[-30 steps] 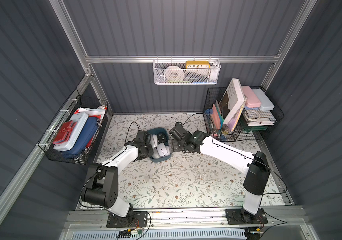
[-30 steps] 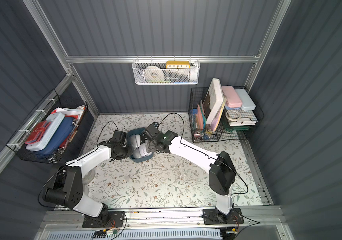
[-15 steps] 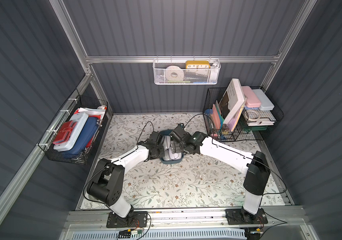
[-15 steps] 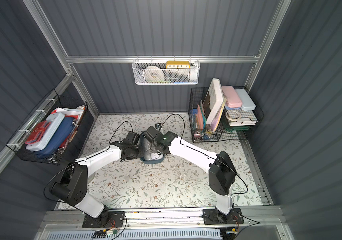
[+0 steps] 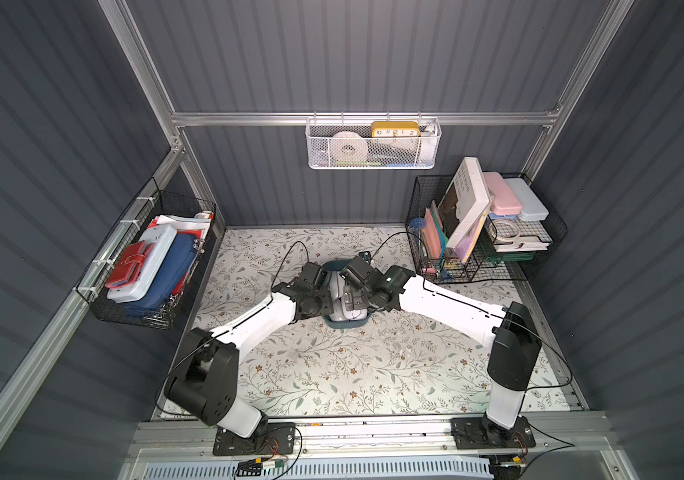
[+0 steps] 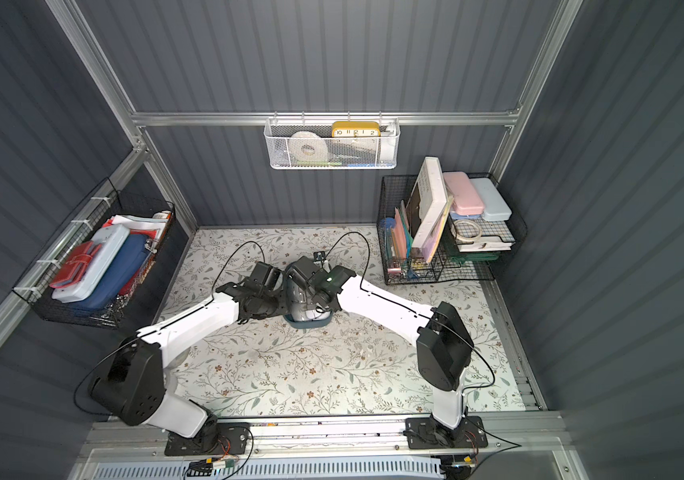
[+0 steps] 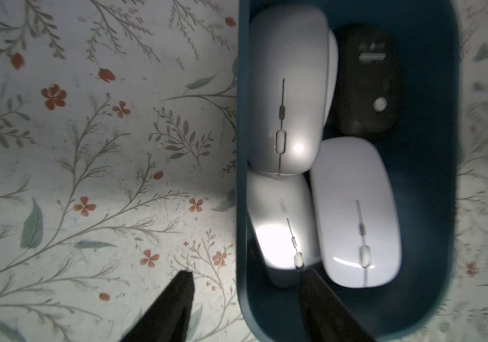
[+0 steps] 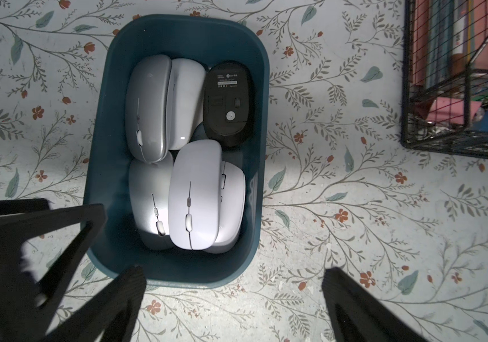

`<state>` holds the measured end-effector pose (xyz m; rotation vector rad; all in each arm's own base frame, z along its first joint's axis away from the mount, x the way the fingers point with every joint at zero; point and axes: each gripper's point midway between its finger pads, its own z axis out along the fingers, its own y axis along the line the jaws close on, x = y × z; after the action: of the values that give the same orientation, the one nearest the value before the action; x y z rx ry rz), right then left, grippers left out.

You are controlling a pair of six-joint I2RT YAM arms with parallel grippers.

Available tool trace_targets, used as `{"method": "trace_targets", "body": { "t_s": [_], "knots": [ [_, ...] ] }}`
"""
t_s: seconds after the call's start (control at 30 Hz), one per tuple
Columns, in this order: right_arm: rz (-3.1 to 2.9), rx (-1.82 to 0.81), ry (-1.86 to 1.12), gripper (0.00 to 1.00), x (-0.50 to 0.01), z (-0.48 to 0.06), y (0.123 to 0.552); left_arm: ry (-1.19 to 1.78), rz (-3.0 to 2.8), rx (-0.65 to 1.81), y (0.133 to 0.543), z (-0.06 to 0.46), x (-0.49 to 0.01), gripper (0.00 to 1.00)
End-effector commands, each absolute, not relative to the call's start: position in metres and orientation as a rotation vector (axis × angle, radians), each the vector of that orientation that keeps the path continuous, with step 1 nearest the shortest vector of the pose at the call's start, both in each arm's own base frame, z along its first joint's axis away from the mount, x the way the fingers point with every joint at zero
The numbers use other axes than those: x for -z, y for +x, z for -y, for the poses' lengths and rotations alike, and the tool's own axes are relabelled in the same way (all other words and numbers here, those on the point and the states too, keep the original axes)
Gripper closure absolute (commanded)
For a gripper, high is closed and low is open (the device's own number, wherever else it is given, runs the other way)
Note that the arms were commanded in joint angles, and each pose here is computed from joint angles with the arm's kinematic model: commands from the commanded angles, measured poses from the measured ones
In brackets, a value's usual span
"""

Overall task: Take out the mouse from the storage box
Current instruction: Pick up the mouse from the storage box.

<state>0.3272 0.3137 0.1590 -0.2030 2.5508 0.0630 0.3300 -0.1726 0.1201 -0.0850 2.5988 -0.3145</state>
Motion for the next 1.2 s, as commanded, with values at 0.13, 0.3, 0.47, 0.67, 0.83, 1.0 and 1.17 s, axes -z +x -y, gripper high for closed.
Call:
{"method": "trace_targets", "body": {
  "t_s": [0.13,0.3,0.47,0.67,0.83,1.0,1.17],
  "knots": [
    [-2.583,-0.075,-0.216,0.02,-0.165,-0.331,0.33,-0.156,-2.37,0.172,0.31,0.121,-0.193,0.12],
    [-2.621,-0.051,-0.237,0.03,-0.155,-0.344,0.332,-0.342,-2.236,0.125,0.291,0.084,-0.218,0.02],
    [-2.64,-0.047,-0.236,0.04,-0.146,-0.352,0.336,-0.332,-2.163,0.177,0.282,0.08,-0.23,0.01],
    [-2.647,0.027,-0.214,0.05,-0.129,-0.351,0.343,-0.353,-2.144,0.168,0.279,0.075,-0.233,0.01],
    [-2.661,0.088,-0.217,0.08,-0.116,-0.352,0.351,-0.354,-2.119,0.191,0.279,0.075,-0.235,0.01],
    [-2.669,0.155,-0.248,0.14,-0.104,-0.356,0.361,-0.359,-2.121,0.175,0.278,0.073,-0.232,0.01],
    [-2.678,0.207,-0.252,0.14,-0.092,-0.355,0.367,-0.36,-2.117,0.173,0.277,0.071,-0.232,0.01]
  ]
}}
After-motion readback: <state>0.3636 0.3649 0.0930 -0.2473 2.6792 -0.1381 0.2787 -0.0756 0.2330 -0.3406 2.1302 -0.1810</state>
